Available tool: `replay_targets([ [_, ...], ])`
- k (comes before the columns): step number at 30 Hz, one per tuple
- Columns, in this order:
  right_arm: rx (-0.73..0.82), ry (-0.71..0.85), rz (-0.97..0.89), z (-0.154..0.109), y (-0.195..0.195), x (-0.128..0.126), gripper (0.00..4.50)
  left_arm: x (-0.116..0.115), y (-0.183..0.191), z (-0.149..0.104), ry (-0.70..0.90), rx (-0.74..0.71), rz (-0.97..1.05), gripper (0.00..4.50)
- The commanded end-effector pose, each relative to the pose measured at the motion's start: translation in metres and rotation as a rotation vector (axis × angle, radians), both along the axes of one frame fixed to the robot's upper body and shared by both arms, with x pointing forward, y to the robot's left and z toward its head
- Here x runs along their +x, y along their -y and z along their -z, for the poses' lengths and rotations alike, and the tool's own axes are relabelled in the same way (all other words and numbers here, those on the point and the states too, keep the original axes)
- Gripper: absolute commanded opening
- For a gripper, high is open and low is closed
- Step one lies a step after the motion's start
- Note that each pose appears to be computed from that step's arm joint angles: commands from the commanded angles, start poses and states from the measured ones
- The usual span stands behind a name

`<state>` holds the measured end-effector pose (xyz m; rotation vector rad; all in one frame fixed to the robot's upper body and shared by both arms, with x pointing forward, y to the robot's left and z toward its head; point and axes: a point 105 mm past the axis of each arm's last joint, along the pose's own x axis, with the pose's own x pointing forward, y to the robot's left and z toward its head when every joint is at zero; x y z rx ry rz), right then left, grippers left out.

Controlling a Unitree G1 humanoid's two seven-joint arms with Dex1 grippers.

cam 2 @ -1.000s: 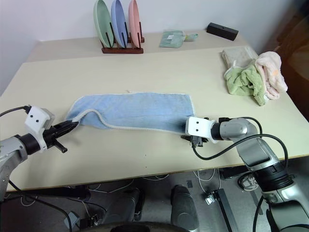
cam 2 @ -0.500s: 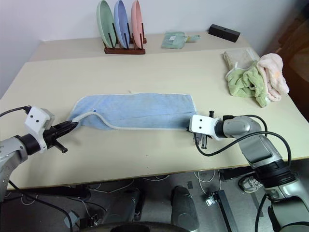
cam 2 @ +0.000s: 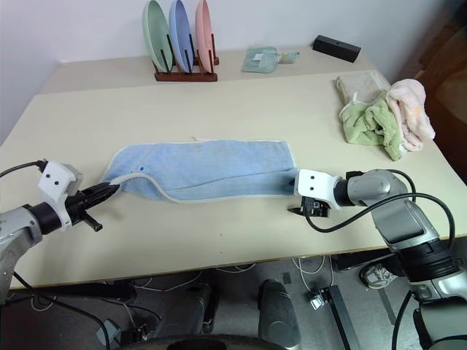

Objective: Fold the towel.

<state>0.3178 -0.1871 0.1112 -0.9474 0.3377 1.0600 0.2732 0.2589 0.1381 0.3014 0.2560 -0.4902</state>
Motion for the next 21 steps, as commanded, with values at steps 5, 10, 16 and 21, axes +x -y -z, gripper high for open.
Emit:
replay_targets([
  [5, -0.036, 0.106, 0.060, 0.014, 0.006, 0.024, 3.33, -0.002, 0.004, -0.012, 0.042, 0.016, 0.020, 0.00],
  [10, -0.005, 0.085, 0.084, 0.018, 0.005, 0.030, 3.33, -0.003, 0.004, -0.012, 0.040, 0.015, 0.022, 0.00],
  [16, -0.010, 0.115, 0.077, 0.010, 0.003, 0.034, 1.01, -0.004, 0.002, -0.012, 0.039, 0.017, 0.018, 0.00],
  [21, -0.010, 0.166, 0.054, -0.009, 0.002, 0.034, 0.02, -0.005, 0.000, -0.012, 0.039, 0.022, 0.014, 0.00],
])
